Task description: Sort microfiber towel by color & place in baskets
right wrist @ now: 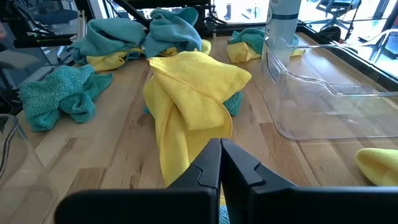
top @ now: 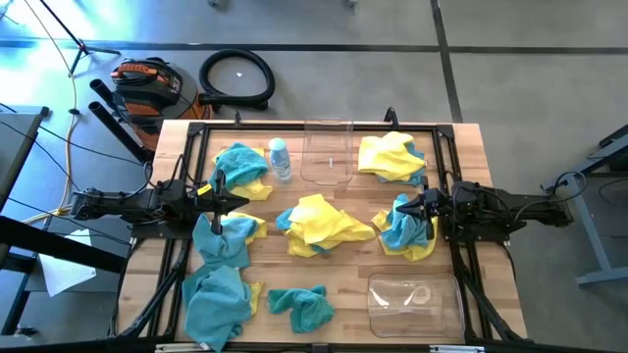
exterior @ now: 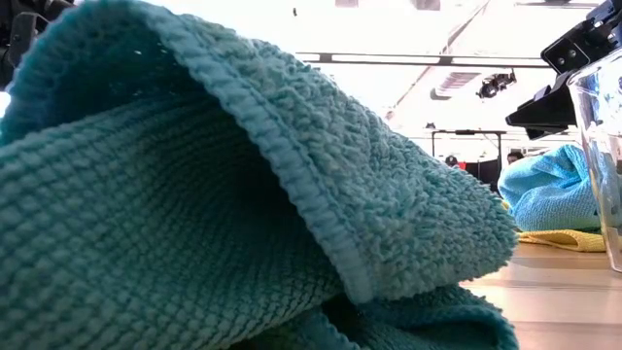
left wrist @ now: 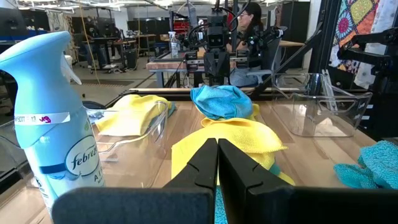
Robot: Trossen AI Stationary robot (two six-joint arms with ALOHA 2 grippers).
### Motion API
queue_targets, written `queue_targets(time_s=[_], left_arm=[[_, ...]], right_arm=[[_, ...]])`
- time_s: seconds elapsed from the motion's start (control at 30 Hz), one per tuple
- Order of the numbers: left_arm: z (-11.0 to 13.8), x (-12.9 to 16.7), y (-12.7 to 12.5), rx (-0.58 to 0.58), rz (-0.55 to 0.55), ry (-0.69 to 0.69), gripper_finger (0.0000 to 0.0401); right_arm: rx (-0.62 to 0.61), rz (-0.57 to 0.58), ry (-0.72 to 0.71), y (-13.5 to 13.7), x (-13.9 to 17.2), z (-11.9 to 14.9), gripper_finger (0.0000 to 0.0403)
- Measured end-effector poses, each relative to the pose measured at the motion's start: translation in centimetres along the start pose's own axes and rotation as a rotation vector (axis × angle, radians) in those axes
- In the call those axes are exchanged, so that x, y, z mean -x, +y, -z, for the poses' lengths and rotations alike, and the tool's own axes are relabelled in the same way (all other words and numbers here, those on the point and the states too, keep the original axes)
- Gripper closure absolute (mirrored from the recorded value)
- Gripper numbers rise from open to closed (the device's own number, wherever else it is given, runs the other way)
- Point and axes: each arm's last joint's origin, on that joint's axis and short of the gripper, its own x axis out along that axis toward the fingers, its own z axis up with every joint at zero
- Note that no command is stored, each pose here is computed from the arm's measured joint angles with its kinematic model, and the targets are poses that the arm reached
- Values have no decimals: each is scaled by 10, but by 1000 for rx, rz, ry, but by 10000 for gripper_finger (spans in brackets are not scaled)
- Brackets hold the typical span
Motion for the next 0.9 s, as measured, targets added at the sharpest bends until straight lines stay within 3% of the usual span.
queue_targets(time_s=[0.53, 0.67, 0.9], left_arm=[[3, -3, 1, -4, -60, 52, 401], [-4, -4, 4, -11, -147, 112, 401], [-26, -12, 4, -17, -153, 147, 401]], right_arm=[[0, 0, 0, 0, 0, 0, 402], [0, 0, 0, 0, 0, 0, 402], [0, 0, 0, 0, 0, 0, 402]])
